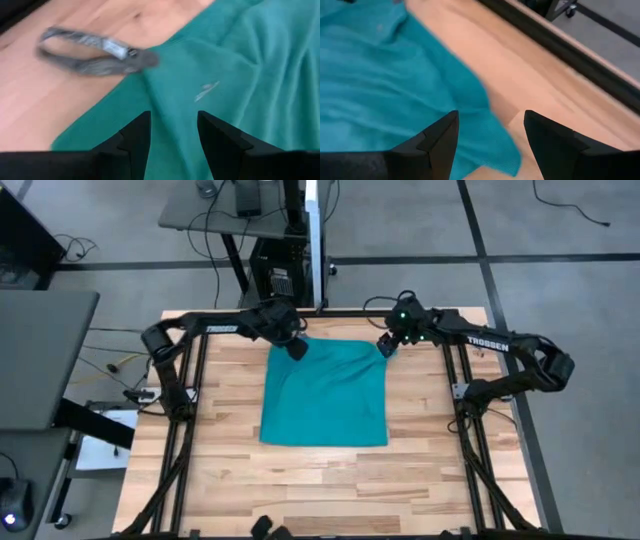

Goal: Roll towel
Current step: Fold the towel

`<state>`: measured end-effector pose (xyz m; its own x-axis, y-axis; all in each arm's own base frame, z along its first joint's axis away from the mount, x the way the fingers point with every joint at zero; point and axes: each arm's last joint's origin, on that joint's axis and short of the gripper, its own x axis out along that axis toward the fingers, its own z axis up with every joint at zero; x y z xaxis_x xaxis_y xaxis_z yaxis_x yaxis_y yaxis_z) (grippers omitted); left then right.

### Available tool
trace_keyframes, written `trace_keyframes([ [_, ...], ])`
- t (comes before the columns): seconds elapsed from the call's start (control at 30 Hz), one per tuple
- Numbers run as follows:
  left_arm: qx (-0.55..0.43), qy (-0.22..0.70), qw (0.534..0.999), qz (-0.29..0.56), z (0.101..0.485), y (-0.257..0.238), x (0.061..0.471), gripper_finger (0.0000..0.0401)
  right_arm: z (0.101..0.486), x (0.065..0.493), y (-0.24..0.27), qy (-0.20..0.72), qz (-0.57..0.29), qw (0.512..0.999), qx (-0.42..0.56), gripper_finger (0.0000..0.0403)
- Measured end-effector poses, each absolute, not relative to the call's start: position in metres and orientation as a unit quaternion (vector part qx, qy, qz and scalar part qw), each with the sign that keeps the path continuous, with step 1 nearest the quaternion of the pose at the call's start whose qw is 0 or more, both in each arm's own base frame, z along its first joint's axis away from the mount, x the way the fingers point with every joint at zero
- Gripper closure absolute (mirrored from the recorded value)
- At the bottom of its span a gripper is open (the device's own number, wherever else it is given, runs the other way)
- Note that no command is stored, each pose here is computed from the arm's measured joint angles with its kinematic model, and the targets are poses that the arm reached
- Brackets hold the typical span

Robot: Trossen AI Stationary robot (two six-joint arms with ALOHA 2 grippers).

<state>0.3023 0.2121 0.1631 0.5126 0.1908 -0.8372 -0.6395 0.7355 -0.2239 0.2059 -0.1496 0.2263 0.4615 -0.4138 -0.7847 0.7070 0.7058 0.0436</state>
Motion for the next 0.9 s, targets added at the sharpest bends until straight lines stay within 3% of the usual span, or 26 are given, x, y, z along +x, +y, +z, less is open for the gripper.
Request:
trace_keyframes([
  [0.47, -0.267, 0.443, 0.82, 0.245, 0.148, 0.216, 0.306, 0.0264, 0.226, 0.218, -0.132, 0.399, -0.3, 0.85, 0.168, 0.0184],
  [0.57, -0.26, 0.443, 0.823, 0.242, 0.148, 0.216, 0.306, 0.0292, 0.223, 0.217, -0.131, 0.403, -0.3, 0.848, 0.169, 0.0184],
  [0.77, -0.257, 0.444, 0.824, 0.241, 0.148, 0.216, 0.306, 0.0388, 0.212, 0.213, -0.129, 0.418, -0.3, 0.84, 0.173, 0.0184],
  [0.9, -0.255, 0.446, 0.824, 0.239, 0.148, 0.216, 0.306, 0.0397, 0.205, 0.21, -0.127, 0.429, -0.299, 0.834, 0.176, 0.0184],
])
